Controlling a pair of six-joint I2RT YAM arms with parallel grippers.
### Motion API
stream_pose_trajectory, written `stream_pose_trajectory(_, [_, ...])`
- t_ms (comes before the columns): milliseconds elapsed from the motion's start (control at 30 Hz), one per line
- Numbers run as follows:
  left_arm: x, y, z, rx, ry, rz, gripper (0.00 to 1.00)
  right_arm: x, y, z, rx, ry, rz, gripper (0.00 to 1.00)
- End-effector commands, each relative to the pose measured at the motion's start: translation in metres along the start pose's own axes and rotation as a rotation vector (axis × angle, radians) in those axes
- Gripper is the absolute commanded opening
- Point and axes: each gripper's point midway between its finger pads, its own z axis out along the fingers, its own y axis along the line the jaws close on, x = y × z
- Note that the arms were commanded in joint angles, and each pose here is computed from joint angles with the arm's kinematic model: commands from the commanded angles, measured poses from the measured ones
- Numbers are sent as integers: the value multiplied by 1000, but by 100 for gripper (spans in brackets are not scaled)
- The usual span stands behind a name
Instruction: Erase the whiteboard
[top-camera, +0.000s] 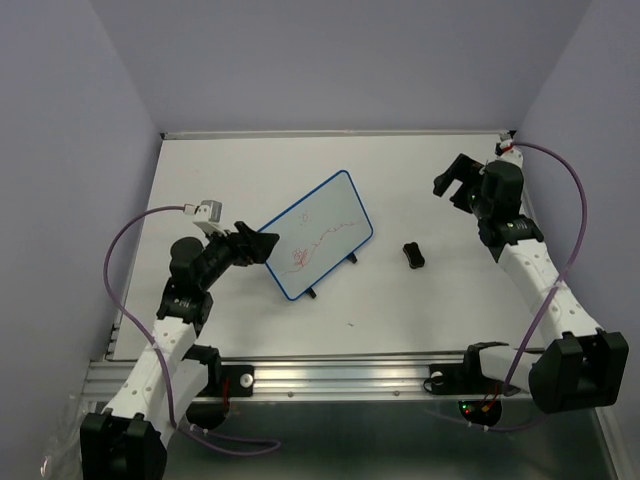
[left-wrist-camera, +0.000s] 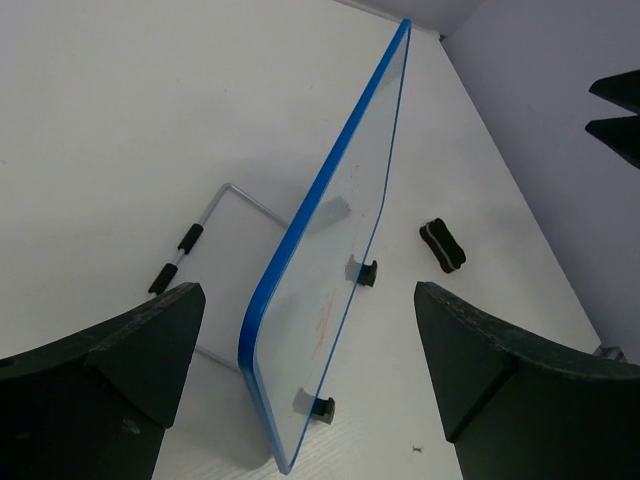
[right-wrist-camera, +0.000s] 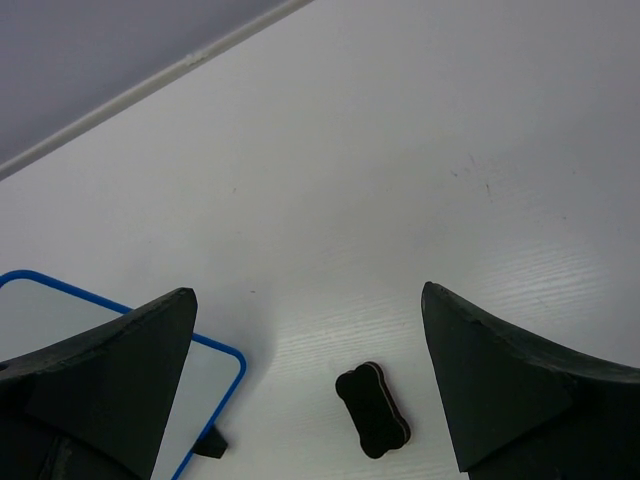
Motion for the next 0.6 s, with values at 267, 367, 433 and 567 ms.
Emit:
stream_pose_trajectory(267, [10,4,-5,41,-81,67,99,-16,28,-6,-161,-81,-18,100])
stream_pose_trajectory(367, [18,10,-1,30,-60,60,96,-12,33,-4,-193,-69,-18,100])
stream_pose_trajectory(433, [23,13,0,30,-51,58,83,-4,34,2,-204,-40,-22,100])
stream_pose_trajectory(567, [26,7,-2,70,-52,67,65,11,32,11,-207,11,-29,100])
